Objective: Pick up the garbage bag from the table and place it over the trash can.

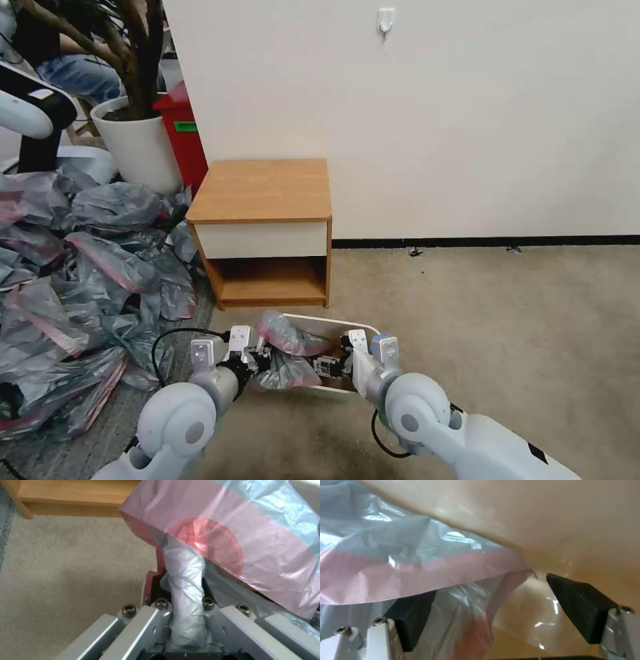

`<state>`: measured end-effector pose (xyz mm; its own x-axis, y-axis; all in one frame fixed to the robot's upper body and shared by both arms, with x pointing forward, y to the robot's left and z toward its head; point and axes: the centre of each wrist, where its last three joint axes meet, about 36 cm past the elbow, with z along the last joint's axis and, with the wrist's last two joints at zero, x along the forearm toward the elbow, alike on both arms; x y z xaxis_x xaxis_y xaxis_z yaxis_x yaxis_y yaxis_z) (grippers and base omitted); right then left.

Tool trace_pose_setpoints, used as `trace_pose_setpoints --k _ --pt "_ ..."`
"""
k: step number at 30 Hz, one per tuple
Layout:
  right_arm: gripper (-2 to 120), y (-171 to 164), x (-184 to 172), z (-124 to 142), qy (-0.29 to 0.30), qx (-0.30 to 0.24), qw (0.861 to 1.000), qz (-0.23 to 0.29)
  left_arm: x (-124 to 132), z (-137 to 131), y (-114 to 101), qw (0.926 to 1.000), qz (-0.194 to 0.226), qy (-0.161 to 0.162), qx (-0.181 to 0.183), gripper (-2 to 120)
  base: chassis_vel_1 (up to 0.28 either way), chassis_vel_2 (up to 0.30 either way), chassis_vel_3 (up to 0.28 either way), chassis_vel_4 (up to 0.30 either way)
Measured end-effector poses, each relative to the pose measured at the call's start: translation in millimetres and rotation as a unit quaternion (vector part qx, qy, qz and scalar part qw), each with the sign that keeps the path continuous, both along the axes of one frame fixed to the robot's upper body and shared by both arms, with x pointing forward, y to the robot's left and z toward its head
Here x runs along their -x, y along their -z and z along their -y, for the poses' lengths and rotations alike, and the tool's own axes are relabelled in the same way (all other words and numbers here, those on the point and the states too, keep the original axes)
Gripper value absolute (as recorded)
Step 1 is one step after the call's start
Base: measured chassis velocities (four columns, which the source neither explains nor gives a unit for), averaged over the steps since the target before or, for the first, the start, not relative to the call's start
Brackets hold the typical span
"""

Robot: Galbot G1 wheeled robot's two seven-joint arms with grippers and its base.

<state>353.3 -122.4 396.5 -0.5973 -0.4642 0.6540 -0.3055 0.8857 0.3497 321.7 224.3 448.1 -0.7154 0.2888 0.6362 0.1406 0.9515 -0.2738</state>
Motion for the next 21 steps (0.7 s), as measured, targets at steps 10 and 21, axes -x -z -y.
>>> trace_pose_setpoints --k 10,21 --pt "87 -1.2 -7.0 -2.2 0.007 -0.031 0.999 -0.024 3.3 1.1 0.5 1.0 -0.001 0.002 0.001 3 0.0 0.0 0.0 0.0" --pt "81 3.5 -8.5 -8.5 0.008 -0.038 0.999 -0.025 5.3 -0.8 0.3 1.0 0.001 0.0 -0.002 3 0.0 0.0 0.0 0.0"
